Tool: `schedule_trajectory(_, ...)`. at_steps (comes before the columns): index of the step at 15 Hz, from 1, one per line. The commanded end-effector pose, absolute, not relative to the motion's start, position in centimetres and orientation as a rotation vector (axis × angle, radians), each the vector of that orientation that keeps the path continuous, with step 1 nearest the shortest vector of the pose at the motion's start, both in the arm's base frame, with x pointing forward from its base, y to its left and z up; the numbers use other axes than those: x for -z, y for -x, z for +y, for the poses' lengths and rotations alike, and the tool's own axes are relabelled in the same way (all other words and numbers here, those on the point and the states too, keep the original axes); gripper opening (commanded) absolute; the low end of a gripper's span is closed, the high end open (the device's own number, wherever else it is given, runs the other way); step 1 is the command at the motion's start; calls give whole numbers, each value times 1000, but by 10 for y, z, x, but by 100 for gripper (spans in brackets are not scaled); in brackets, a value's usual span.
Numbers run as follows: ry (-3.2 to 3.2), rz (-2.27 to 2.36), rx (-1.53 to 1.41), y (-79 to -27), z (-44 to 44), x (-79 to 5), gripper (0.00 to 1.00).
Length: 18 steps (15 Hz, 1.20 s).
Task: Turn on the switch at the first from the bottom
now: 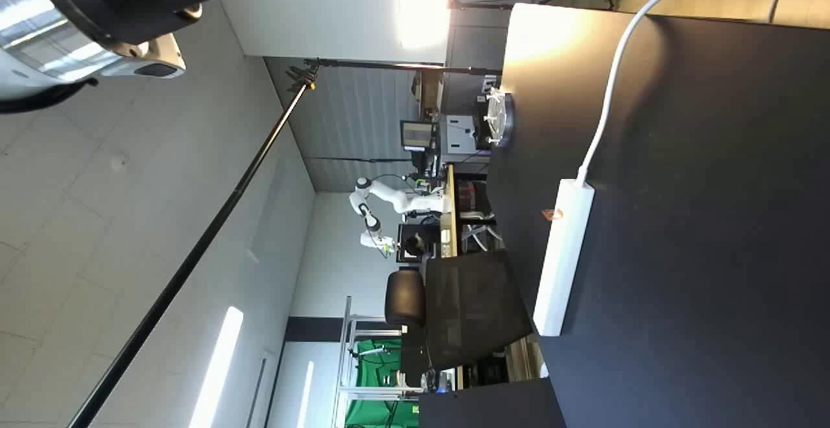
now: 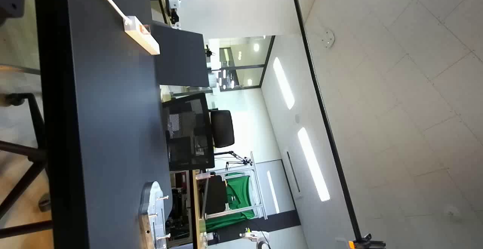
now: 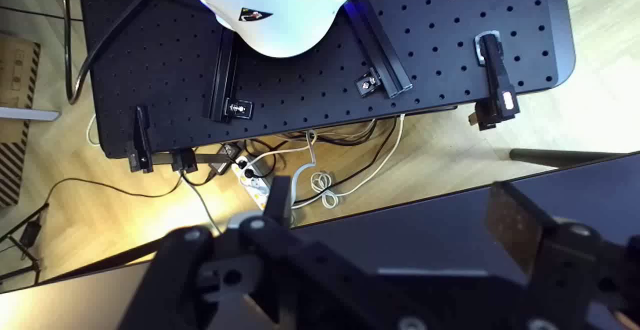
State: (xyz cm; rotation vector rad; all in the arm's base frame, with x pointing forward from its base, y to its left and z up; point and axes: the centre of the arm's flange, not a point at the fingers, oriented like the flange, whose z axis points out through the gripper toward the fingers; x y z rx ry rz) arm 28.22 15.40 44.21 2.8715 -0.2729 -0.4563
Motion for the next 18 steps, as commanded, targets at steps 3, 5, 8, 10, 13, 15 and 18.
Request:
schedule_trajectory(3, -2872, -273, 456, -282, 154, -442, 100)
schedule_trajectory(5, -2872, -273, 456, -282, 154, -442, 100)
schedule_trajectory(8, -2872, -273, 456, -282, 154, -442, 100)
schedule_trajectory(10, -2862, -302, 353, -287, 149, -441, 100)
schedule_trajectory(13, -2798, -131, 167, -318, 121, -444, 100)
schedule_trajectory(15, -2723, -4, 99, -344, 95, -448, 100)
schedule_trajectory(18, -2689, 181, 75, -393, 45, -448, 100)
